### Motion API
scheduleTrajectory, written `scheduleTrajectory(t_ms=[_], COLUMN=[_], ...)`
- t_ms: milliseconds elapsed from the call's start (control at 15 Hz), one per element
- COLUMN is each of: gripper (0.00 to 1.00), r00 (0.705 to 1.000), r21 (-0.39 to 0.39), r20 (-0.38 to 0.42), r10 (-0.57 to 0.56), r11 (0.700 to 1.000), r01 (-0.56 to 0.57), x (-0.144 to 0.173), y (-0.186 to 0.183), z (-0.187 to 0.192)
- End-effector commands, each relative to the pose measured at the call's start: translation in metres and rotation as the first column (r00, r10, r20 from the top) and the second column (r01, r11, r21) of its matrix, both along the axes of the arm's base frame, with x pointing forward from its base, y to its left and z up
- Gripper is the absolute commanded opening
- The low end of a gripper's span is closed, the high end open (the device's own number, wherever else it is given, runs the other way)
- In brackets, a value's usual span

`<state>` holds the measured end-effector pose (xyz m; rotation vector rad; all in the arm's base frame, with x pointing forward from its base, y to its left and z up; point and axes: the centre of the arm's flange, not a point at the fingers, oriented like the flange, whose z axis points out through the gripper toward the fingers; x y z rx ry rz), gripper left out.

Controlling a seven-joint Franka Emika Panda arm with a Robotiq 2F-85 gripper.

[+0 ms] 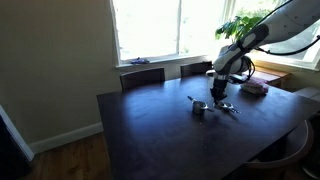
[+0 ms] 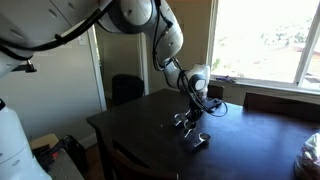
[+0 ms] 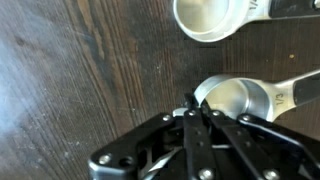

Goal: Stack the cups

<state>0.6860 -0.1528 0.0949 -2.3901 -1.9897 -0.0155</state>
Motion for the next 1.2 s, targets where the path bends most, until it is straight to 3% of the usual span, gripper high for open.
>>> scheduleTrajectory(t_ms=[0,400,800,1133], gripper=[0.02,0.02,0.02,0.02], r00=[0.999,0.993,0.985,0.979], r21=[0.015,0.015,0.016,0.001], r20=[0.0,0.067,0.077,0.082], r10=[0.054,0.093,0.157,0.189], r11=[0.998,0.995,0.987,0.982], r01=[-0.054,-0.094,-0.159,-0.19], x=[-0.012,0.006,0.021,0.03], y=[0.016,0.053,0.092,0.101], z=[0.041,0.068,0.063,0.055])
